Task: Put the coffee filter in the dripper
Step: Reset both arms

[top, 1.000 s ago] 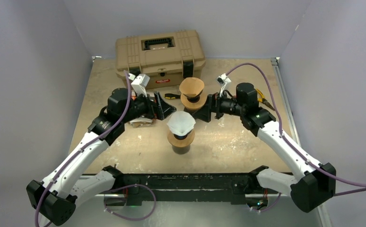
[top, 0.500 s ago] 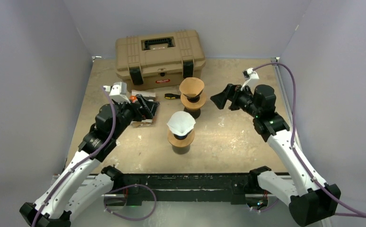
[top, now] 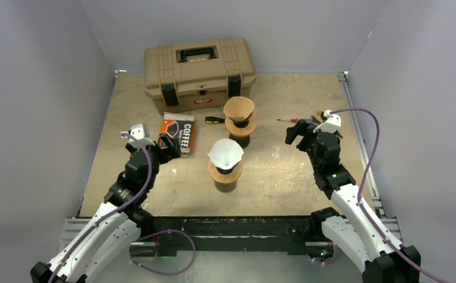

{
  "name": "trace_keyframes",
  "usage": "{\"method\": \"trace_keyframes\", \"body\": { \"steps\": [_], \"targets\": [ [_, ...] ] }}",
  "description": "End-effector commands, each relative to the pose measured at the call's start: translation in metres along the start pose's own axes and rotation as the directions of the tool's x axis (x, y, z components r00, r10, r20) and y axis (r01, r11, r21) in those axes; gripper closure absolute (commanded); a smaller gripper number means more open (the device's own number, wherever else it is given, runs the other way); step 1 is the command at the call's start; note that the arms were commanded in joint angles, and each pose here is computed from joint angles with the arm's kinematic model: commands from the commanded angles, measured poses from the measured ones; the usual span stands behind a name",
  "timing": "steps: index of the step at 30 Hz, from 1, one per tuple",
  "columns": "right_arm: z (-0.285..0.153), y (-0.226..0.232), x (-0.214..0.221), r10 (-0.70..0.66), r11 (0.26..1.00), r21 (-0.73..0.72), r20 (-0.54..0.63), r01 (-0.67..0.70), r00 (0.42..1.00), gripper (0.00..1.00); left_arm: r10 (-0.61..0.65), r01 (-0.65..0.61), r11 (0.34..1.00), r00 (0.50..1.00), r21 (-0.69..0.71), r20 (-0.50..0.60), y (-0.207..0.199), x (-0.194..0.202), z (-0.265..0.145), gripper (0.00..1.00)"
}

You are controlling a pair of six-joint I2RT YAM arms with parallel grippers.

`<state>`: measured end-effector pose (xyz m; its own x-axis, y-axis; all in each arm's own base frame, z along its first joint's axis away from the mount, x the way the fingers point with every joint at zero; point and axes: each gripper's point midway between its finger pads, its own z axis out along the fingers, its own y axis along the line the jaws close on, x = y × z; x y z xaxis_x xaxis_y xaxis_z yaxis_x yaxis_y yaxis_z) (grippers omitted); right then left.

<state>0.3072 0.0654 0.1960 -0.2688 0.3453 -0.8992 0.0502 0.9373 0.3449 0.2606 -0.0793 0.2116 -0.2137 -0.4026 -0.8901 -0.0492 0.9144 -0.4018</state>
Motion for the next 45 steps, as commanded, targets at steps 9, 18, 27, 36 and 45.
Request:
{"method": "trace_keyframes", "body": {
  "steps": [9, 18, 27, 36, 45],
  "targets": [
    [0.016, -0.056, -0.034, -0.081, 0.966, 0.26, 0.334, -0.009, 0.939, 0.01, 0.215, -0.128, 0.927, 0.951, -0.351, 0.222, 0.083, 0.016, 0.029, 0.0],
    [0.017, -0.074, -0.018, -0.204, 0.956, 0.282, 0.457, 0.077, 0.866, 0.01, 0.431, -0.32, 0.859, 0.873, -0.399, 0.227, 0.097, 0.022, 0.043, 0.0],
    [0.047, -0.077, -0.026, -0.328, 0.928, 0.322, 0.472, 0.187, 0.818, 0.01, 0.545, -0.505, 0.832, 0.821, -0.228, 0.17, 0.093, 0.045, 0.088, 0.0],
    [0.053, -0.082, -0.016, -0.266, 0.96, 0.214, 0.52, 0.178, 0.812, 0.01, 0.545, -0.533, 0.838, 0.822, -0.114, 0.162, 0.089, 0.053, 0.131, 0.01],
    [0.083, -0.079, -0.008, -0.322, 0.943, 0.221, 0.427, 0.248, 0.845, 0.01, 0.49, -0.474, 0.87, 0.861, -0.134, 0.135, 0.113, 0.058, 0.142, 0.0]
  ]
}}
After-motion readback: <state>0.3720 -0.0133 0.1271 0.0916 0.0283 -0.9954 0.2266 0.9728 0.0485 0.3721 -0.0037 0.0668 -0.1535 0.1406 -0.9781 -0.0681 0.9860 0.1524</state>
